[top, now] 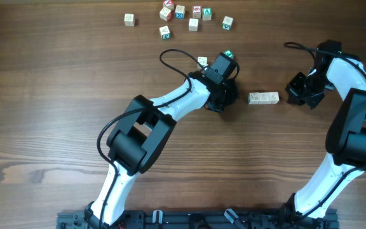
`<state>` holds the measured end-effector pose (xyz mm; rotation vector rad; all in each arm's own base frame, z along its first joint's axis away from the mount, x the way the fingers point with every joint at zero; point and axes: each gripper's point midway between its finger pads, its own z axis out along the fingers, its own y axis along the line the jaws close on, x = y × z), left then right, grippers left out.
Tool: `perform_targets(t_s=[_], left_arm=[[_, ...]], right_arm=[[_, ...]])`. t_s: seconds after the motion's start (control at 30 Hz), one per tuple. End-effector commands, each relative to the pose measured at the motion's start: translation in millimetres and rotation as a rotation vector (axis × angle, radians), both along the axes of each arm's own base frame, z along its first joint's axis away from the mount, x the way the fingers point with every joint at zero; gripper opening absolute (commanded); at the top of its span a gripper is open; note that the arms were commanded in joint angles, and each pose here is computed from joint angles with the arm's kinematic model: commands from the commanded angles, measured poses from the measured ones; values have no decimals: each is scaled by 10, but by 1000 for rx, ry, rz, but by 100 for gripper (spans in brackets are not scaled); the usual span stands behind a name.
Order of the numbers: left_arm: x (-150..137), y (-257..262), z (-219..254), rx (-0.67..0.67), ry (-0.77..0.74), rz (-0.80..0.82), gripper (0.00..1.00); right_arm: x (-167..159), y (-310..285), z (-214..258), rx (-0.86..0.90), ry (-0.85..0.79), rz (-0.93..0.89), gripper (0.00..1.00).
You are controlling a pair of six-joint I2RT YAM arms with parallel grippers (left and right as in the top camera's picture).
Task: Form a horizontal line
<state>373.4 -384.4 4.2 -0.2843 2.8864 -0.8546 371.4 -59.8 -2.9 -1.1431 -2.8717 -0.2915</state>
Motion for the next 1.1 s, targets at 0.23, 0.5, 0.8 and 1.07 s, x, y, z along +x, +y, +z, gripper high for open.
perform_targets(t_s=[0.23,0.5,0.8,1.07], left_arm=[[-17,2,-54,-4,19,4,4],[-18,2,-55,-3,19,4,4],[-16,1,-54,-4,18,4,4],[-13,-2,-51,-5,16,3,4]], right_arm=[[79,236,2,135,-56,64,4],[72,289,20,167,-56,63,4],[3,309,24,177,-27,60,4],[1,321,28,185,-27,59,4]])
